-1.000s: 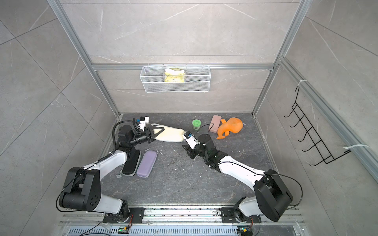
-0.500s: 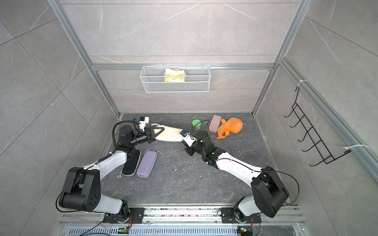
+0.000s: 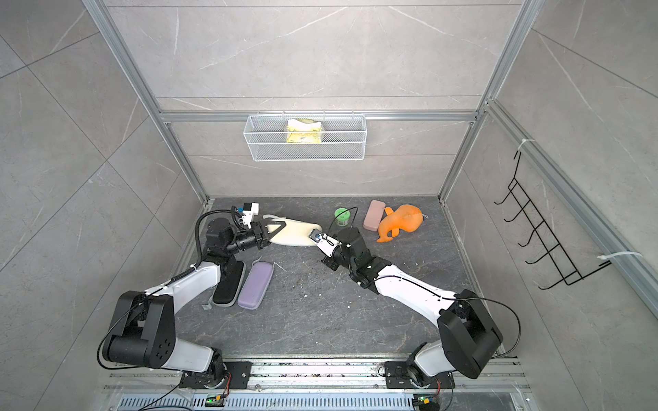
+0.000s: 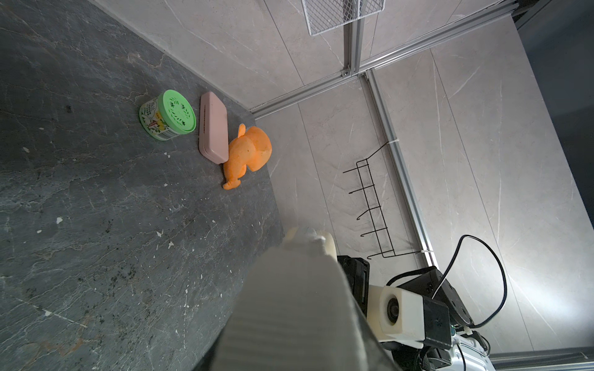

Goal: Put umbrellas into zippered umbrella sleeves
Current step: Zip the zipper on the umbrella sleeve.

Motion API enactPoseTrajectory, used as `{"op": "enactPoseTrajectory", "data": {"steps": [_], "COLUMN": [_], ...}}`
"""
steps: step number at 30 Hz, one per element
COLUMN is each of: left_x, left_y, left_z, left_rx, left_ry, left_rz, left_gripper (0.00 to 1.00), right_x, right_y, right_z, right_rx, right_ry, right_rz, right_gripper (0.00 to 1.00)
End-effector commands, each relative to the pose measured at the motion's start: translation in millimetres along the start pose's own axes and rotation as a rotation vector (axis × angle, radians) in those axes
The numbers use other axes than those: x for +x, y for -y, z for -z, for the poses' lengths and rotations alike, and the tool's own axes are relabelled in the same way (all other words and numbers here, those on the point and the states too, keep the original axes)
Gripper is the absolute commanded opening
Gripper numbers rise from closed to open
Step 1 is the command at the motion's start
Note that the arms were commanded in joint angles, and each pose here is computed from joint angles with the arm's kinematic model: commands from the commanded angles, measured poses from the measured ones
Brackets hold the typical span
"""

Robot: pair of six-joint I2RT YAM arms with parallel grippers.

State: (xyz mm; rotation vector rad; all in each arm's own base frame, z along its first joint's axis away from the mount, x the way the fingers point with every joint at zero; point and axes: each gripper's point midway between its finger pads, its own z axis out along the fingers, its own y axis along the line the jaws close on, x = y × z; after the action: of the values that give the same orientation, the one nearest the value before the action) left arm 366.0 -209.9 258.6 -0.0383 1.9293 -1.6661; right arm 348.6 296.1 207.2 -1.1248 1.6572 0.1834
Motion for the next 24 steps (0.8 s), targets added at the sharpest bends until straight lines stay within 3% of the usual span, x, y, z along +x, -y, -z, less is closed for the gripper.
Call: {"op": "enactPoseTrajectory", "data": {"steps": [1,4,9,15,24], "left_x": [-1.7,-5.5,-20.2,-39.3,-44.1], "left_y": [23.6,25.1,27.5,25.8,13.4], "left_z": [-3.1,-4.5,-4.7,-2.6,-4.4], "left_rx": [0.068,0.079,0.078,0.067,0.051], "left_ry": [-0.032,-0.028,0.026,0.136,0.205], "left_rz": [-0.078,-0.071,-0.074,-0.091,-0.071], "left_gripper": [0.08,0.08,0.04,0.0,0.0], "right_x": [-28.9,-25.2,-10.8,-2.4,-45.6], "right_y": [10.5,1.2,-21.0,-57.7,-90.2], "right_z": [3.3,4.3,9.7,16.3,20.5], "right_rx": [0.053,0.032,-0.016,-0.15,-0.298], "right_ry": [0.085,0.072,0.013,-0.018,0.139], "right_rz": [0.068,0.109,0.197,0.179,-0.132], "right_gripper": [0.06,0.0,0.0,0.0,0.0]}}
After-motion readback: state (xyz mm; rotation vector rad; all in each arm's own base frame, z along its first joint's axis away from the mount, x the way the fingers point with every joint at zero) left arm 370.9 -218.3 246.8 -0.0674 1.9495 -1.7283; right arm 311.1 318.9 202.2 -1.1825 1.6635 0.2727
